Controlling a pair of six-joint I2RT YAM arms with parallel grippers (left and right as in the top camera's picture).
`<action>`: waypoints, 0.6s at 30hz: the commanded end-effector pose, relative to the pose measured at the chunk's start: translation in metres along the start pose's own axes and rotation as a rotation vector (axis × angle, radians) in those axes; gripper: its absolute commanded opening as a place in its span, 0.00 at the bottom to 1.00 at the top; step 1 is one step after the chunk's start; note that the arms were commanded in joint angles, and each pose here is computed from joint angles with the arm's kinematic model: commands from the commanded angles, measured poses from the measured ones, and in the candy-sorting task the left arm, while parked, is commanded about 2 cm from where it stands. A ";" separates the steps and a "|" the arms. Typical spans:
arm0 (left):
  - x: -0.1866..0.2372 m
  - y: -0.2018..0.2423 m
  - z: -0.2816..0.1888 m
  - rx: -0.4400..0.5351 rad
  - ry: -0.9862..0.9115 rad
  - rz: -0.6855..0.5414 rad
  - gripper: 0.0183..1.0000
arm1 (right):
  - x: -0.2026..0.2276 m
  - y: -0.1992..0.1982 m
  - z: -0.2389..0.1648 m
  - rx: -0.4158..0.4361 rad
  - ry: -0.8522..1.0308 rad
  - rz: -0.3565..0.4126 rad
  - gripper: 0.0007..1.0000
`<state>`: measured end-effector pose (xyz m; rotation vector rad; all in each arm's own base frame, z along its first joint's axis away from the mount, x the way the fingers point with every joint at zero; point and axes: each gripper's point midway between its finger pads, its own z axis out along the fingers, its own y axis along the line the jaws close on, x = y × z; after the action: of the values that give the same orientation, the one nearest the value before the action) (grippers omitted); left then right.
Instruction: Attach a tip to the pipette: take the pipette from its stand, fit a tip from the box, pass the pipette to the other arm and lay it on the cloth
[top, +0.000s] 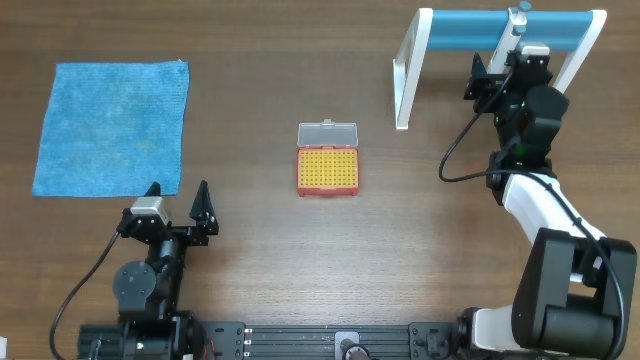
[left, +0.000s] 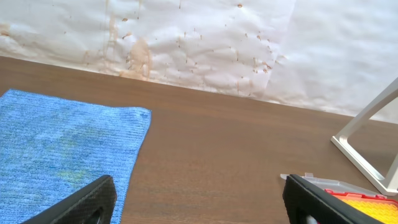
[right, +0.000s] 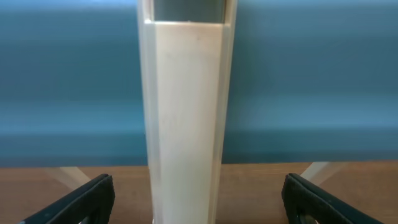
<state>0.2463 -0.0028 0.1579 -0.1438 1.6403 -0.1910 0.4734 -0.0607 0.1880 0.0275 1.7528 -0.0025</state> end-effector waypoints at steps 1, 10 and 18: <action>0.002 0.000 0.000 -0.001 0.004 0.006 0.87 | 0.003 0.003 0.010 -0.011 0.008 0.007 0.87; 0.002 0.000 0.000 -0.001 0.004 0.006 0.86 | 0.004 0.003 0.010 -0.011 0.015 0.008 0.09; 0.002 0.000 0.000 -0.001 0.004 0.006 0.87 | 0.002 0.004 0.009 -0.012 0.010 0.031 0.08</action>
<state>0.2463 -0.0028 0.1578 -0.1438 1.6407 -0.1910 0.4771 -0.0610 0.1756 0.0336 1.7835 0.0053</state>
